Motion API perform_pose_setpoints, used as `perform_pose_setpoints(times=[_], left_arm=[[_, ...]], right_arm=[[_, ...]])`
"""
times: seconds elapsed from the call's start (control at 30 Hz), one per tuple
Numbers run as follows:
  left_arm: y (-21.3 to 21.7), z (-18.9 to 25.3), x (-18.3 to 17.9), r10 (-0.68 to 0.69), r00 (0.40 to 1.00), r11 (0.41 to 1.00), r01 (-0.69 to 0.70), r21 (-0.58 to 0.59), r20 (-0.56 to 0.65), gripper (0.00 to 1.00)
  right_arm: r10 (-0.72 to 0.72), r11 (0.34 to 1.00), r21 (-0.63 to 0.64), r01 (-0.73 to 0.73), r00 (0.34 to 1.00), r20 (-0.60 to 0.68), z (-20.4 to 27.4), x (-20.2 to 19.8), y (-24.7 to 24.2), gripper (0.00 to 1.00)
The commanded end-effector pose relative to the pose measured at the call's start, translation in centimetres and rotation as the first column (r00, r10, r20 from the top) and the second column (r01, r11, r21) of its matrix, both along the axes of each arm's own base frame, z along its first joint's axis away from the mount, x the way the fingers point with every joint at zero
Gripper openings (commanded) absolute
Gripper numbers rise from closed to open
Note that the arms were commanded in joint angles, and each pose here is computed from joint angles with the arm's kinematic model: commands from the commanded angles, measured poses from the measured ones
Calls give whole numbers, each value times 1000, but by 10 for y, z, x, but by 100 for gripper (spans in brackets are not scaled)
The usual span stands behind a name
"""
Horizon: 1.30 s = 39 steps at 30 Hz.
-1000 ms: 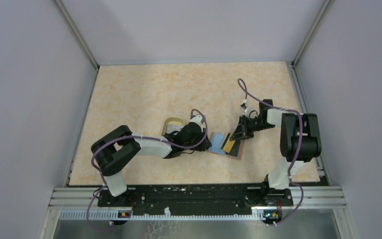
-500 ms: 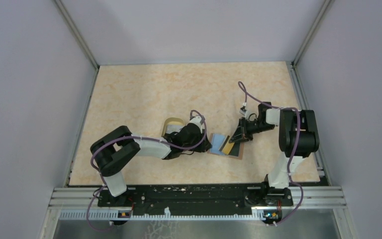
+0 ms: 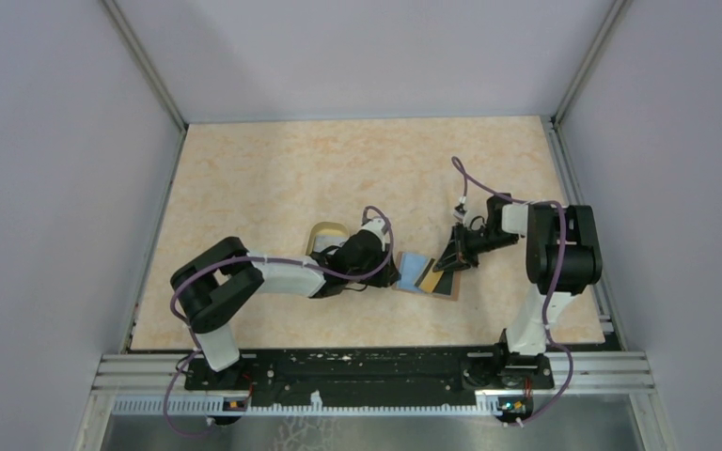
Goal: Put the credit cards into the card holder
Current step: Insert the credit card into the card holder.
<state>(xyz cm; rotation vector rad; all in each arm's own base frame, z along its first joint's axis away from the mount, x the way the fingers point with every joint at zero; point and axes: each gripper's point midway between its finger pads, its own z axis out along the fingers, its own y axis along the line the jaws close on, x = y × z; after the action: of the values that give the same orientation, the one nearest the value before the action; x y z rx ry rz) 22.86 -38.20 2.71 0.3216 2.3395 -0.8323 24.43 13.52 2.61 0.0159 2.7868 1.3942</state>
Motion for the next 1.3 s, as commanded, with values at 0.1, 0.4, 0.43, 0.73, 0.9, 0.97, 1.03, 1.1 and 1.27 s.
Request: perform_pose_setpoints(times=[0.1, 0.4, 0.43, 0.73, 0.9, 0.97, 1.03, 1.1, 1.27], left_arm=[[10, -20, -9, -32, 999, 995, 35, 94, -38, 34], [4, -27, -9, -51, 997, 993, 55, 101, -50, 34], [3, -26, -9, -52, 997, 993, 56, 101, -48, 34], [3, -23, -8, -56, 998, 993, 60, 100, -42, 34], [4, -23, -7, -55, 998, 993, 58, 104, -39, 34], [4, -23, -7, -55, 998, 993, 59, 104, -38, 34], [4, -22, -7, -54, 998, 993, 58, 102, -37, 34], [3, -18, -6, -57, 998, 994, 60, 95, -26, 34], [3, 10, -3, -58, 998, 997, 56, 62, 27, 42]], right_arm=[[-1, 999, -39, 1, 1000, 3, -7, 8, -2, 0], [62, 997, -40, -63, 998, -21, -15, 7, 4, 3], [70, 997, -40, -71, 997, -25, -15, 6, 6, 5], [90, 995, -41, -91, 996, -25, -14, 6, 7, 13], [92, 994, -57, -93, 996, -8, -13, 7, 5, 16], [94, 994, -60, -94, 996, -5, -13, 8, 5, 16], [97, 994, -58, -97, 995, -6, -14, 9, 5, 17], [107, 992, -61, -107, 994, -6, -15, 9, 7, 17], [119, 990, -77, -119, 993, -2, -17, 9, 8, 17]])
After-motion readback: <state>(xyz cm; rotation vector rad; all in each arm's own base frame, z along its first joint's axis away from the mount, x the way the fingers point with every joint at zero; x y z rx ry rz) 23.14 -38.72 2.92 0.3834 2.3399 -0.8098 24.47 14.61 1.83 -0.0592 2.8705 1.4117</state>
